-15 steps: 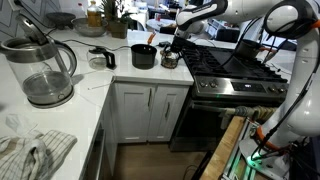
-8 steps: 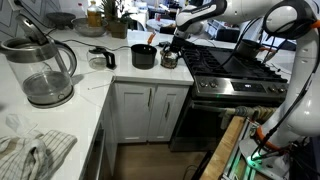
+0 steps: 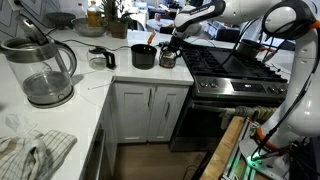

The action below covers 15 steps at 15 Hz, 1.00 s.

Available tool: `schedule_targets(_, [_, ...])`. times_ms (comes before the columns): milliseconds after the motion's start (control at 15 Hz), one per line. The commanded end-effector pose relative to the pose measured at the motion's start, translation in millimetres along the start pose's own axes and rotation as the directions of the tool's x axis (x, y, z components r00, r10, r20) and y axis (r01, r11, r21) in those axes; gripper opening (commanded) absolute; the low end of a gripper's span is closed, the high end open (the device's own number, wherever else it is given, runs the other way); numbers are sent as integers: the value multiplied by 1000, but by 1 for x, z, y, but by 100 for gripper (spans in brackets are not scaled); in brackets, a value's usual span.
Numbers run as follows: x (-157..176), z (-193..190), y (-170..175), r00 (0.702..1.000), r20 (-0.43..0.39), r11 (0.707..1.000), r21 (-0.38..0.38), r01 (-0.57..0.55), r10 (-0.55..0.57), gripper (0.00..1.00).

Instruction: Remove one coaster from the basket and put it on the counter

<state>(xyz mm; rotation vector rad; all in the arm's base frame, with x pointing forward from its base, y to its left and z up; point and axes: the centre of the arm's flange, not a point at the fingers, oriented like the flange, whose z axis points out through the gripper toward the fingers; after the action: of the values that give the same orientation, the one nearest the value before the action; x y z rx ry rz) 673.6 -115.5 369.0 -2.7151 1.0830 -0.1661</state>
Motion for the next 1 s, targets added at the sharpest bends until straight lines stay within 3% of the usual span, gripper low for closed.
schedule_targets(0, [-10, -9, -2, 999, -42, 999, 34, 14, -13, 100])
schedule_targets(400, [-21, -25, -15, 992, -74, 982, 151, 115, -105, 100])
schedule_targets(933, [-23, -32, -16, 962, -92, 896, 350, 271, -255, 100])
